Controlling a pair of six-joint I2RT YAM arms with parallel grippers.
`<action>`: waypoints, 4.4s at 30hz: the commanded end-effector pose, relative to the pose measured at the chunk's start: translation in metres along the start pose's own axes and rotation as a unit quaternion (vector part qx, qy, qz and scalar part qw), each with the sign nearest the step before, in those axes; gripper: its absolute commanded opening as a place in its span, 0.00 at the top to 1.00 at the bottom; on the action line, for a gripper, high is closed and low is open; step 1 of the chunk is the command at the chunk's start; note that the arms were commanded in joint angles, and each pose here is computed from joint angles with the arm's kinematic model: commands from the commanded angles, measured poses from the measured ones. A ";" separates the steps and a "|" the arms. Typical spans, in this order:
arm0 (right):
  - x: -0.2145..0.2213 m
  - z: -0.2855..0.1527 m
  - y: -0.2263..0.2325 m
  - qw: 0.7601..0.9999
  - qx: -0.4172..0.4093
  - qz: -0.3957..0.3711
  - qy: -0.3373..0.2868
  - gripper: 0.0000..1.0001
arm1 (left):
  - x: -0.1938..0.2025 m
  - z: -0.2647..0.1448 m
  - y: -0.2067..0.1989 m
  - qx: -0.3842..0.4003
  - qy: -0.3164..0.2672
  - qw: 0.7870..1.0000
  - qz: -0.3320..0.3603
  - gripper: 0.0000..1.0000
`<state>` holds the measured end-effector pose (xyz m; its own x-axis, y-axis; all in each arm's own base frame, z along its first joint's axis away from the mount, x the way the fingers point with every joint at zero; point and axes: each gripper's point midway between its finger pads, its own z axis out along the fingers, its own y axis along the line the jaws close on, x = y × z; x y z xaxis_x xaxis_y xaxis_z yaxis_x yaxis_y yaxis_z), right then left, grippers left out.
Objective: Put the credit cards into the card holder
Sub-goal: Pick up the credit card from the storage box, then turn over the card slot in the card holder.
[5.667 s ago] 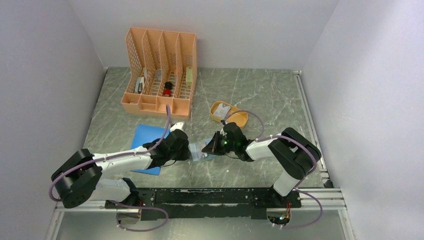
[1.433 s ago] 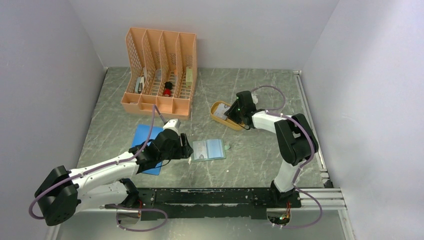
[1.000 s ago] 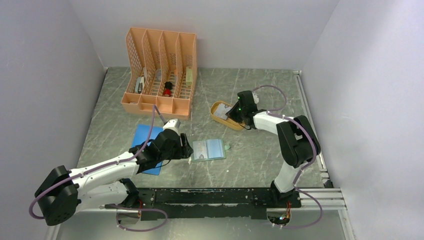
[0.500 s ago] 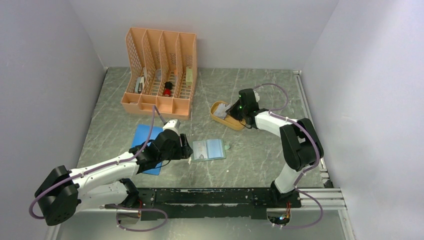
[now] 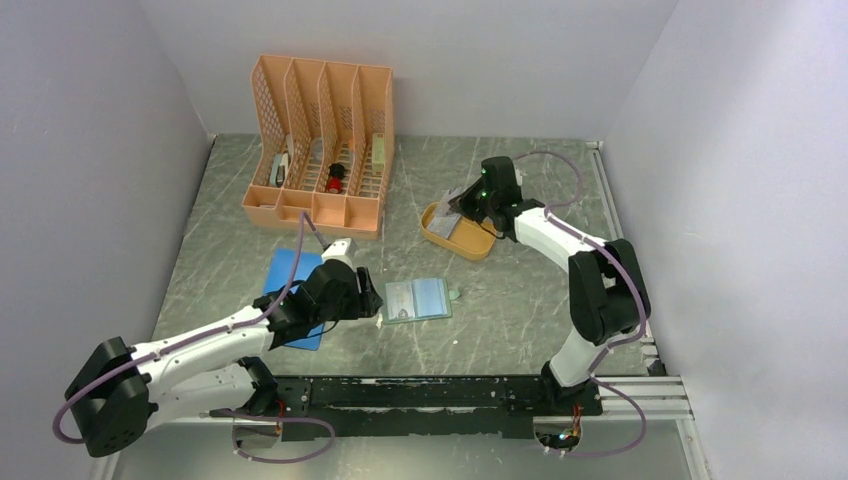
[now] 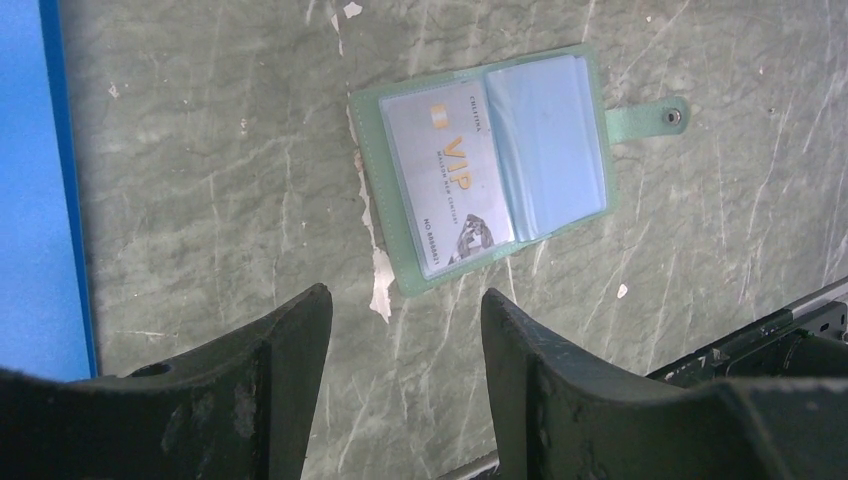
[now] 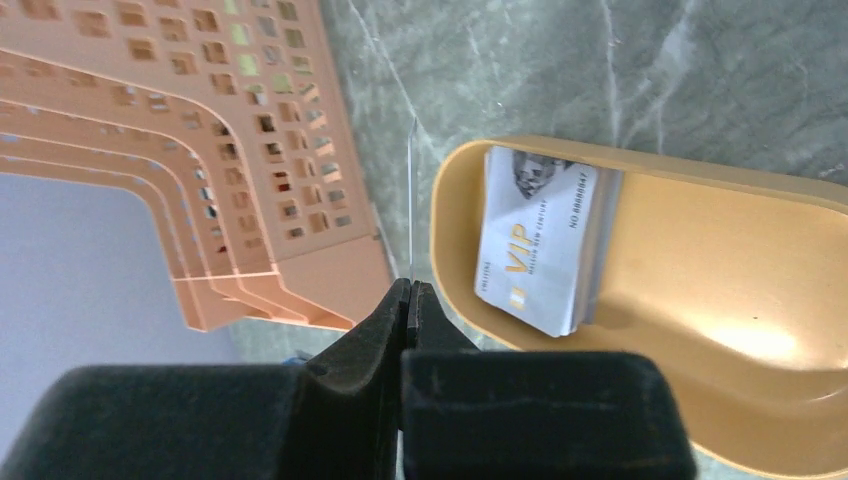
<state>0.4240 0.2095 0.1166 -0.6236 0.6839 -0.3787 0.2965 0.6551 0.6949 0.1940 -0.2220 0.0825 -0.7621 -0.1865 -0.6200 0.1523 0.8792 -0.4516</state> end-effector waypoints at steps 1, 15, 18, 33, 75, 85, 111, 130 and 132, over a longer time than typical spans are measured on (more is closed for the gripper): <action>-0.018 -0.018 0.020 0.999 -0.016 0.033 -0.003 1.00 | -0.009 -0.006 0.000 -0.006 -0.015 1.000 -0.003 0.39; 0.059 -0.126 0.023 0.962 -0.112 -0.218 0.119 1.00 | -0.022 -0.017 -0.046 0.105 -0.022 0.994 0.031 0.35; 0.096 -0.136 -0.015 0.949 -0.091 -0.252 0.164 1.00 | -0.021 -0.008 -0.054 0.109 -0.012 0.993 0.038 0.35; 0.146 -0.139 -0.095 0.947 -0.030 -0.230 0.224 1.00 | 0.010 0.043 -0.098 0.095 0.052 0.991 0.077 0.35; 0.169 -0.157 -0.097 0.936 -0.069 -0.239 0.249 1.00 | 0.045 0.108 -0.044 -0.088 0.109 0.975 0.171 0.91; 0.178 -0.147 -0.100 0.934 -0.070 -0.232 0.263 1.00 | 0.047 0.106 -0.044 -0.084 0.112 0.976 0.165 0.91; 0.174 -0.146 -0.080 0.935 -0.098 -0.225 0.254 1.00 | 0.043 0.101 -0.049 -0.075 0.104 0.980 0.152 0.91; 0.175 -0.142 -0.092 0.940 -0.075 -0.217 0.251 1.00 | 0.040 0.098 -0.051 -0.070 0.099 0.982 0.148 0.91; 0.178 -0.142 -0.093 0.938 -0.076 -0.217 0.259 1.00 | 0.039 0.098 -0.052 -0.069 0.099 0.982 0.147 0.91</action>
<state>0.1872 0.2217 0.0760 -0.9325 0.1028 -0.3463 -0.1482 0.7655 0.6261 0.2275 -0.3248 0.0199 -0.7942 0.1438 -0.5904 0.3031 0.9358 -0.1798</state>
